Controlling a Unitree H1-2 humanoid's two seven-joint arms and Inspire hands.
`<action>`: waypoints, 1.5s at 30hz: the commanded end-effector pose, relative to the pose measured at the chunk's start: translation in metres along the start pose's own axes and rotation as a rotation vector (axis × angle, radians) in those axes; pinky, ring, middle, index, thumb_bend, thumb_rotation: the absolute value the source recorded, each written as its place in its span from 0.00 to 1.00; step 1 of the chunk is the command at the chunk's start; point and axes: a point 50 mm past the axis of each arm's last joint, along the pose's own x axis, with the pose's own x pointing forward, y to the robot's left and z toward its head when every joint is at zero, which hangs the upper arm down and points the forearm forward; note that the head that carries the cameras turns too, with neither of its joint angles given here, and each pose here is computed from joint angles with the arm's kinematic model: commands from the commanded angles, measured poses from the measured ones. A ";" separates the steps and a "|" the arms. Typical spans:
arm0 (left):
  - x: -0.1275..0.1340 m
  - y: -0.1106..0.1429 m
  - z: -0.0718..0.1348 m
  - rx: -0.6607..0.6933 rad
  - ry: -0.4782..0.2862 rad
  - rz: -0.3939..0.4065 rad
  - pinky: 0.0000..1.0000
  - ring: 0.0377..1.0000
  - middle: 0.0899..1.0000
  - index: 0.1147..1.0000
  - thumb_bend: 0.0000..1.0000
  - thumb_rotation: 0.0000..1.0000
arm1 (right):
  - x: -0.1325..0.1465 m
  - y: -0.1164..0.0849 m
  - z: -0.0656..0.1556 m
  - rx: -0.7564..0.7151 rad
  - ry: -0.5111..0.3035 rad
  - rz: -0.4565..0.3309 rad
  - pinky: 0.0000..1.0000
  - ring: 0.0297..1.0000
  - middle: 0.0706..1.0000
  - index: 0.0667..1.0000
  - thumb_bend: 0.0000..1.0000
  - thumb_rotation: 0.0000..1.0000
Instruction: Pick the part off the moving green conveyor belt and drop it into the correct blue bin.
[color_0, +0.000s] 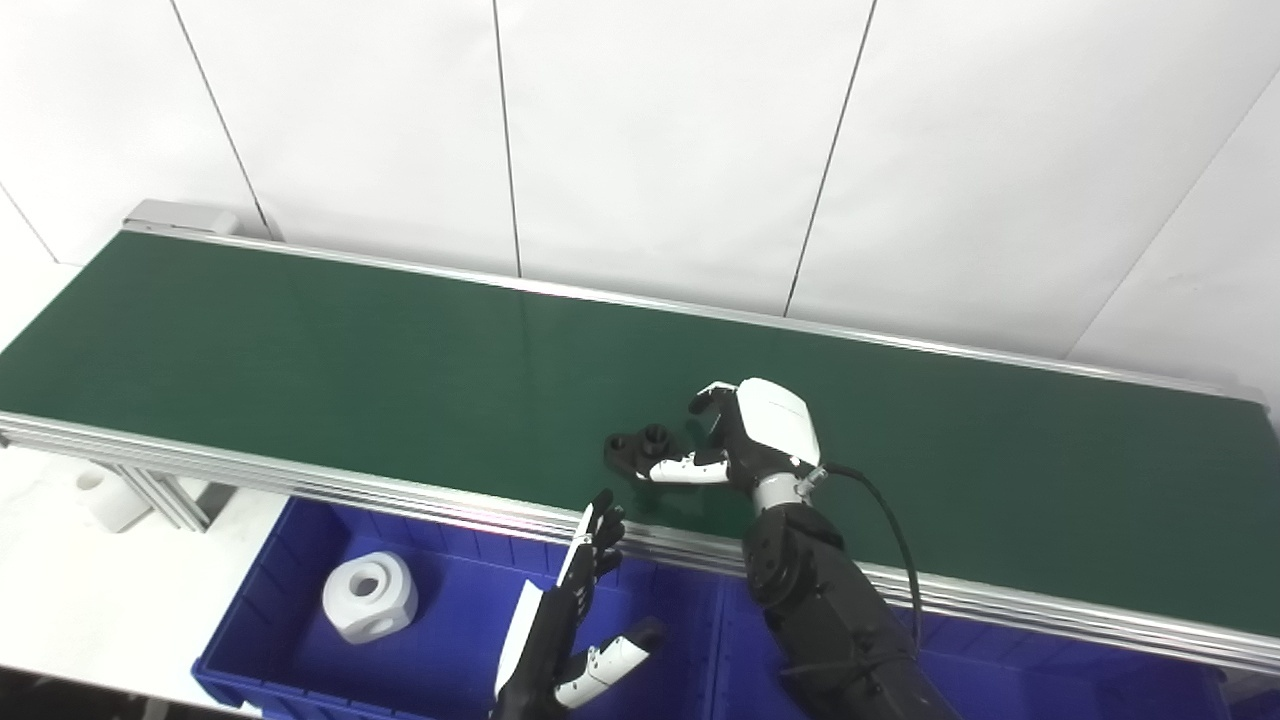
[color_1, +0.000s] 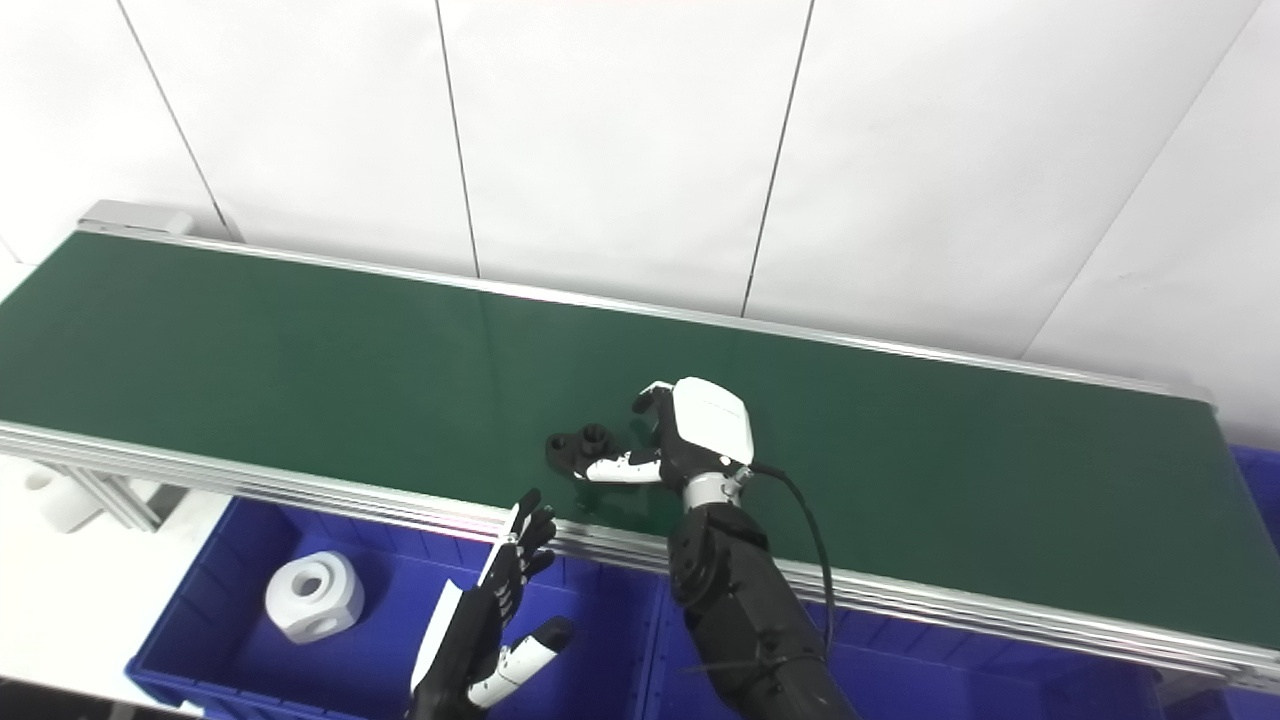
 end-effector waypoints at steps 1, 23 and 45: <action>-0.001 -0.046 0.022 -0.130 -0.057 -0.005 0.90 0.95 0.96 1.00 0.74 0.76 | -0.003 0.013 0.030 0.057 -0.109 0.055 0.36 0.45 0.55 0.67 0.88 0.46; -0.001 -0.048 0.025 -0.155 -0.069 -0.016 0.86 0.92 0.93 0.97 0.72 0.72 | -0.033 0.055 0.010 -0.215 -0.337 0.020 0.26 0.31 0.36 0.46 0.50 0.17; 0.004 -0.031 0.017 -0.178 -0.058 -0.008 0.95 0.92 0.91 0.99 0.75 0.76 | -0.028 0.028 0.009 -0.075 -0.290 -0.125 0.21 0.26 0.34 0.45 0.50 0.15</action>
